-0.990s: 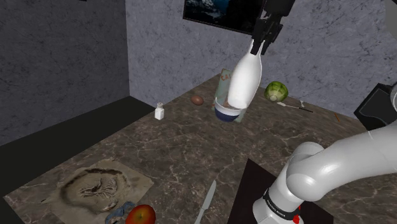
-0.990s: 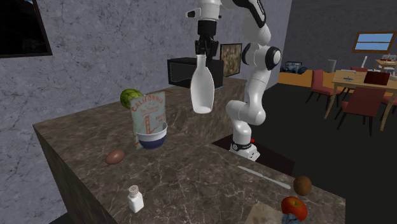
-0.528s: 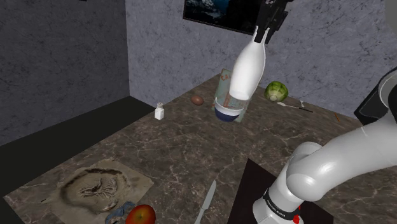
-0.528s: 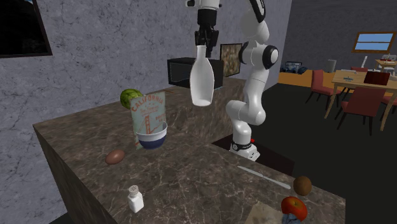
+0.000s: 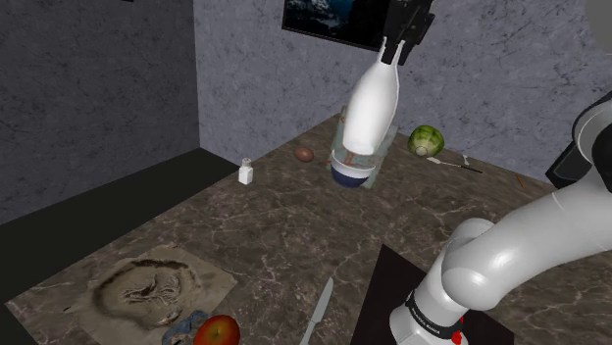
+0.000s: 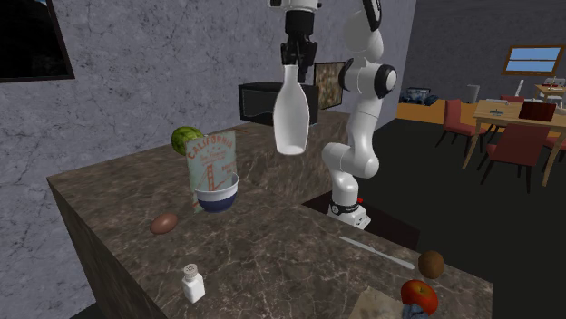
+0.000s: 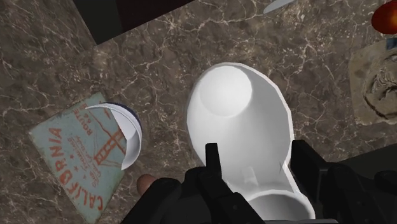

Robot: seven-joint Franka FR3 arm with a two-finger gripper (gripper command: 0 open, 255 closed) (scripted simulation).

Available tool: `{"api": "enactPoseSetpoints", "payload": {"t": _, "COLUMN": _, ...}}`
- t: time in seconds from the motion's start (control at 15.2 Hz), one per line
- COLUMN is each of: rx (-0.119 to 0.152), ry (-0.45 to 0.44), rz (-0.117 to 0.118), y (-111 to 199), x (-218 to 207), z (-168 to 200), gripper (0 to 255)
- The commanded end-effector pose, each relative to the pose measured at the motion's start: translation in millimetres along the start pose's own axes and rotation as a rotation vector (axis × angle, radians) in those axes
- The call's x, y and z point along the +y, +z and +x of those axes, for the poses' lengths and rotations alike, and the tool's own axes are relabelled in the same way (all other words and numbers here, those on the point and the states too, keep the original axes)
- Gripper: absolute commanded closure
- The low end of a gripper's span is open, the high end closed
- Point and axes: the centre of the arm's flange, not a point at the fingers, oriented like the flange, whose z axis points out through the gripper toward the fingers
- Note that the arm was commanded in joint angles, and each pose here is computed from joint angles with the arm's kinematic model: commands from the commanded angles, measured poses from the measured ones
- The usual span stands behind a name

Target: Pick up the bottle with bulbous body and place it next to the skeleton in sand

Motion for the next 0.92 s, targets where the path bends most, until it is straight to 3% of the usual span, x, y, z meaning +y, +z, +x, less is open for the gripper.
{"api": "enactPoseSetpoints", "payload": {"t": 0.0, "rx": 0.001, "ry": 0.001, "rz": 0.0, "y": 17.1, "x": -18.9, "z": 1.5, "gripper": 255}}
{"api": "enactPoseSetpoints", "payload": {"t": 0.86, "rx": 0.001, "ry": 0.001, "rz": 0.0, "y": 122.4, "x": -153.1, "z": 20.2, "gripper": 255}}
